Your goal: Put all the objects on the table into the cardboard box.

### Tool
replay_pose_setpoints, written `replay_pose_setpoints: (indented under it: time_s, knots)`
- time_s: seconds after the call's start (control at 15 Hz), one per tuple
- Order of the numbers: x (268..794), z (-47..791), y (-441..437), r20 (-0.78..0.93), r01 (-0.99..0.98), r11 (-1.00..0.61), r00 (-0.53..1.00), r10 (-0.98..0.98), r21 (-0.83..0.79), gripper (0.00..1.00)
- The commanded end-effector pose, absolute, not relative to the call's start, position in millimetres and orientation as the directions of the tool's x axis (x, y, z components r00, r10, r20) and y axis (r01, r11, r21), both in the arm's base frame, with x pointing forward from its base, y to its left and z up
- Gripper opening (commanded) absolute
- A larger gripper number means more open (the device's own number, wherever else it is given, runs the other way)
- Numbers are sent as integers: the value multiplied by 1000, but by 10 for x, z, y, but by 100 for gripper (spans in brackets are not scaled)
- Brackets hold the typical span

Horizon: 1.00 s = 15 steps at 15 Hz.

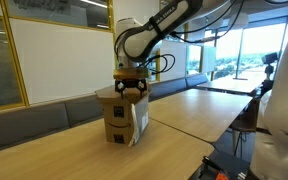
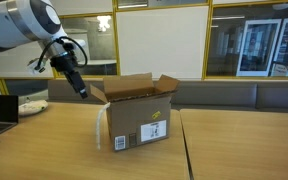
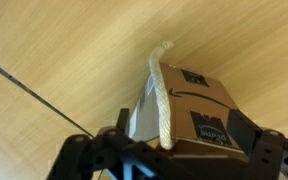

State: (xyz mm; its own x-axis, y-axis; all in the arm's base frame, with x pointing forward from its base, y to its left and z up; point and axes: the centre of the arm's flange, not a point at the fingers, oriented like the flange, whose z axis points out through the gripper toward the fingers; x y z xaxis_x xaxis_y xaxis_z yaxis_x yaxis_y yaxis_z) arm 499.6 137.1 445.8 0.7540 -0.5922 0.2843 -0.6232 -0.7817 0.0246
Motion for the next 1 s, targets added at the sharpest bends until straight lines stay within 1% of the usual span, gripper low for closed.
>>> replay_pose_setpoints:
  time_s: [0.0, 0.33, 0.67, 0.93]
  knots:
    - [4702, 4322, 1313, 253, -603, -798, 768, -588, -25, 100]
    - [4621, 3919, 1265, 251, -558, -824, 787, -563, -97, 100]
    - [4611, 3386, 1139, 292, -529, -838, 787, -543, -135, 100]
    - [4758, 3086, 1076, 347, -490, -859, 787, -510, -149, 100]
